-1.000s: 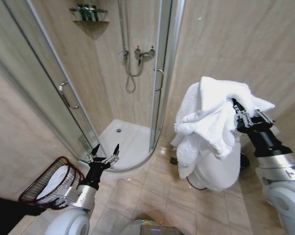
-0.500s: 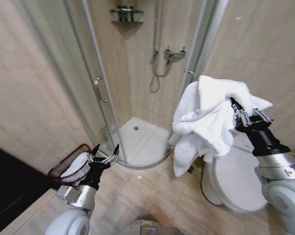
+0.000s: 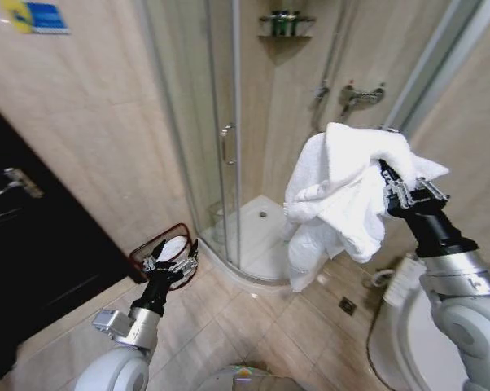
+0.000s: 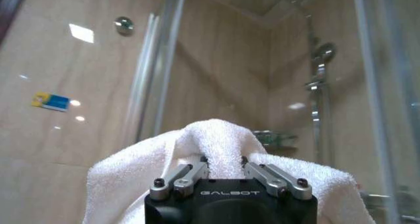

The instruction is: Discard the used towel into the hamper.

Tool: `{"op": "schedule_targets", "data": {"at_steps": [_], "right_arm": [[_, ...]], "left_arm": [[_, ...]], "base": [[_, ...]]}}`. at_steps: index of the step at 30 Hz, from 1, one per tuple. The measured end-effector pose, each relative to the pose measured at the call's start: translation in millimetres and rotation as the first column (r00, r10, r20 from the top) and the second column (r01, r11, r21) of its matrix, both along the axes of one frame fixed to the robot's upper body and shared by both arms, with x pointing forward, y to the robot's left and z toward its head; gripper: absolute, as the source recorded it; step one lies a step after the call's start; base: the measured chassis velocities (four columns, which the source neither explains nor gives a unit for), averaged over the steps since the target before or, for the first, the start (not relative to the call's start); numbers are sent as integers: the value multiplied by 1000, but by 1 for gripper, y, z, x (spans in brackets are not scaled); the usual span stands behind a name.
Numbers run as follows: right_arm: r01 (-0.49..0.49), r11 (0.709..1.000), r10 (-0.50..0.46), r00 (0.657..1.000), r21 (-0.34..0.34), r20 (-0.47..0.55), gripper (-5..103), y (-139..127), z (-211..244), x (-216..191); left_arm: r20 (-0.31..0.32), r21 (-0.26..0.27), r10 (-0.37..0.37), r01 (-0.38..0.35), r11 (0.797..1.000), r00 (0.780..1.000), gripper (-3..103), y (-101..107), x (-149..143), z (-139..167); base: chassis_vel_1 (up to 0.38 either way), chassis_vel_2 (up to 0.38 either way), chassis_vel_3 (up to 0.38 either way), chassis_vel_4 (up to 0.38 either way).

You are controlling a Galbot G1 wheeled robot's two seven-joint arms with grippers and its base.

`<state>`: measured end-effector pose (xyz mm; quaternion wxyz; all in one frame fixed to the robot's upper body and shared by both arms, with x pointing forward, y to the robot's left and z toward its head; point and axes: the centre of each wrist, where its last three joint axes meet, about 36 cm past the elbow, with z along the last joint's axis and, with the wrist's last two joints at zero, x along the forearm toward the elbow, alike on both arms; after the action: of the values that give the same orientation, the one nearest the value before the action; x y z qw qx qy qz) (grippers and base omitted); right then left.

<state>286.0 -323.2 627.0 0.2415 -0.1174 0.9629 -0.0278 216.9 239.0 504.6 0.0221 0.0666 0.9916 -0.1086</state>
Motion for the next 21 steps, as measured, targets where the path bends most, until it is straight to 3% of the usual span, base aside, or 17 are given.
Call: {"op": "schedule_targets", "data": {"at_steps": [21], "right_arm": [[-4, 1000, 4, 1000, 10, -6, 14, 2, -3, 0]], "left_arm": [[0, 0, 0, 0, 1000, 1000, 100, 0, 0, 0]], "base": [[119, 127, 129, 129]]}}
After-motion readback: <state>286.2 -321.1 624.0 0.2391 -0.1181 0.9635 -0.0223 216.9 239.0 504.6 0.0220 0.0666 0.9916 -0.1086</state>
